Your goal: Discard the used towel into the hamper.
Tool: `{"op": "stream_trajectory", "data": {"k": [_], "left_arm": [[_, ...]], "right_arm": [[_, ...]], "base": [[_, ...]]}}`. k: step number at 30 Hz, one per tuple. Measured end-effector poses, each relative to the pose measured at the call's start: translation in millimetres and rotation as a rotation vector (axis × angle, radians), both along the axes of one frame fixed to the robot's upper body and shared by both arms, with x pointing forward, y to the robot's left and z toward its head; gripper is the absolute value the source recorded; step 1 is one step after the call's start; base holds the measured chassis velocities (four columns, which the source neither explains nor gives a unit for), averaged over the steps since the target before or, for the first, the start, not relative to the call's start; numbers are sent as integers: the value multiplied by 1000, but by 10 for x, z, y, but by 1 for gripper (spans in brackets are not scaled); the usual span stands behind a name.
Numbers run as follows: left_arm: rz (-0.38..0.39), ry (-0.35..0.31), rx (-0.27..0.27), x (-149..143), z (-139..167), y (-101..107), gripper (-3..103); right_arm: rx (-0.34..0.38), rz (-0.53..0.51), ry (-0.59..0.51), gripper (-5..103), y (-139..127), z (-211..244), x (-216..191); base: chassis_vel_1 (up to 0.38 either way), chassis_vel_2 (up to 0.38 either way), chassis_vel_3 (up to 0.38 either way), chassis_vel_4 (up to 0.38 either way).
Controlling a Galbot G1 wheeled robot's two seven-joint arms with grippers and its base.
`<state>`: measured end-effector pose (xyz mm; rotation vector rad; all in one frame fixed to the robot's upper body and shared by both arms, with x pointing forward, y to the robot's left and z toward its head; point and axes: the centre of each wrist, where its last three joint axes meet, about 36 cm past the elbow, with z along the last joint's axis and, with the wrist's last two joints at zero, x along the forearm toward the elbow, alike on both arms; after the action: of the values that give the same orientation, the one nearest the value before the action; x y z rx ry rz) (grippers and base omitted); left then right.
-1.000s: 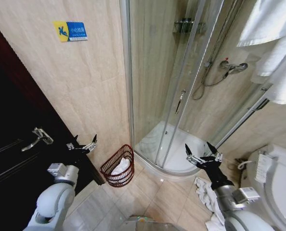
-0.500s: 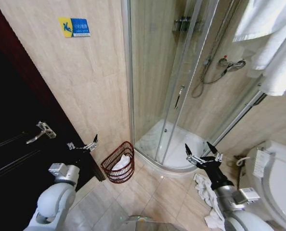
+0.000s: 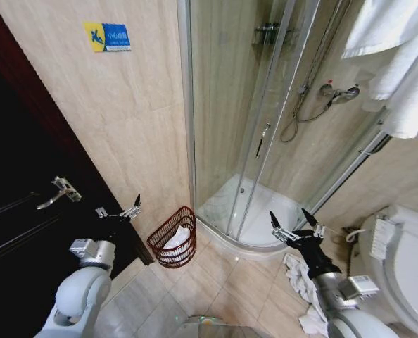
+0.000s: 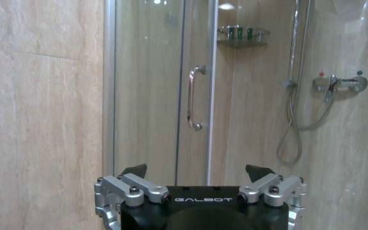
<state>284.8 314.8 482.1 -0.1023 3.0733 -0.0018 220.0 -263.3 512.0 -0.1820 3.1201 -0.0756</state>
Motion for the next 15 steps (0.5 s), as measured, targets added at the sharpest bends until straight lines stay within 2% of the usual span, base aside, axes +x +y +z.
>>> {"op": "stream_trajectory", "data": {"k": [6,15], "left_arm": [[0,5,2,-2,-15,3,100],[1,13,6,-30,-34,8,100]], "right_arm": [[-1,3,0,100,2,4,7],[-2,5,-7,100,-3,12,18]], "base": [[0,0,0,0],[-86,-84,90,75]]}}
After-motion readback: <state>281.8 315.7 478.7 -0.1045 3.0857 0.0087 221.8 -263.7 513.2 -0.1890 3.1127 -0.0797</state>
